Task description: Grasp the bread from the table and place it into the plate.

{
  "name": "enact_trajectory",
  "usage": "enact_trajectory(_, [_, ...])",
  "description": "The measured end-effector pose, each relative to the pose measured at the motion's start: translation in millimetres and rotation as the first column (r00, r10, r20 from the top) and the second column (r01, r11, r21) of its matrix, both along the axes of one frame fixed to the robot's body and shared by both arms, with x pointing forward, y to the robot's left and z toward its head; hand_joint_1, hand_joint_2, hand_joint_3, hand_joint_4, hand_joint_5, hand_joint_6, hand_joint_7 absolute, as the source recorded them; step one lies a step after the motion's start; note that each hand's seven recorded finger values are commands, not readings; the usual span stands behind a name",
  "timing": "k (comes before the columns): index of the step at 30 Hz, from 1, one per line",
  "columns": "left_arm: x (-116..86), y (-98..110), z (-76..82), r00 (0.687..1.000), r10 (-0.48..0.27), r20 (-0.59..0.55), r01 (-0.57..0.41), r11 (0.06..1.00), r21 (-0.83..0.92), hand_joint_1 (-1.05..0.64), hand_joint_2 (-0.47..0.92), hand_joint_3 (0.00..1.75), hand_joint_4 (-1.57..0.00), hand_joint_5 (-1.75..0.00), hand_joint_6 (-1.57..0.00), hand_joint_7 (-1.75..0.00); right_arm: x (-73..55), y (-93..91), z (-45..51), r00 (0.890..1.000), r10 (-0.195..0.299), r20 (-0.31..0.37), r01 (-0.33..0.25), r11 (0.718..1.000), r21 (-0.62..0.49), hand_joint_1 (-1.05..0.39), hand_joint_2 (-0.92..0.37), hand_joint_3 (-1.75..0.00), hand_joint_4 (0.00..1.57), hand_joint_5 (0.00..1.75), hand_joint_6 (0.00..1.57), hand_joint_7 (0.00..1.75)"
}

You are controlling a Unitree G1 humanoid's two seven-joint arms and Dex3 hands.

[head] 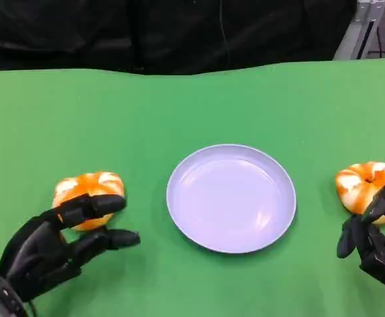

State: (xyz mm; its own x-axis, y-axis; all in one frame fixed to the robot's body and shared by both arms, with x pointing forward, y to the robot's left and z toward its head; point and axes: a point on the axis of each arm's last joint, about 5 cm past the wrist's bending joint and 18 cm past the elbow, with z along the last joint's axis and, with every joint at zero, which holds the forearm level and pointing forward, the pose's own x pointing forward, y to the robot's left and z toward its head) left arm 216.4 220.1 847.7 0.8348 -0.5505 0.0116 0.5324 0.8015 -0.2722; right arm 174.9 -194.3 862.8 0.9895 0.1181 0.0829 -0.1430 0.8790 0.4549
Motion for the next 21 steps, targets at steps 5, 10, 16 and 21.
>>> enact_trajectory(5, [-4,-8,24.4,0.940,0.073,0.332,-0.212,0.889,0.406,-0.91,0.92,0.31,-0.12,-0.14,-0.30,-0.01,0.1,0.0,0.0,1.000,0.001,0.000,-0.001,1.000,-0.001,-0.09,-0.62,-1.08,0.81,1.75,0.72,1.57])
enact_trajectory(10, [-3,-18,40.7,0.814,0.043,0.580,-0.473,0.628,0.618,-0.95,0.92,0.19,-0.20,-0.12,-0.35,-0.02,0.1,0.0,-0.2,1.000,0.001,-0.001,-0.001,1.000,-0.002,-0.10,-0.62,-1.08,0.81,1.75,0.72,1.58])
enact_trajectory(16, [5,-20,43.9,0.726,-0.189,0.661,-0.615,0.250,0.748,-0.94,0.92,0.06,-0.18,-0.06,-0.34,-0.01,0.0,-0.6,-0.3,1.000,-0.001,-0.003,0.001,1.000,-0.003,-0.09,-0.62,-1.08,0.81,1.75,0.72,1.58])
enact_trajectory(21, [18,-25,41.0,0.736,-0.257,0.627,-0.617,0.129,0.777,-0.94,0.92,0.06,-0.19,-0.05,-0.35,-0.01,0.3,-0.5,-0.3,1.000,0.001,-0.001,-0.001,1.000,-0.003,-0.09,-0.62,-1.09,0.80,1.75,0.71,1.59])
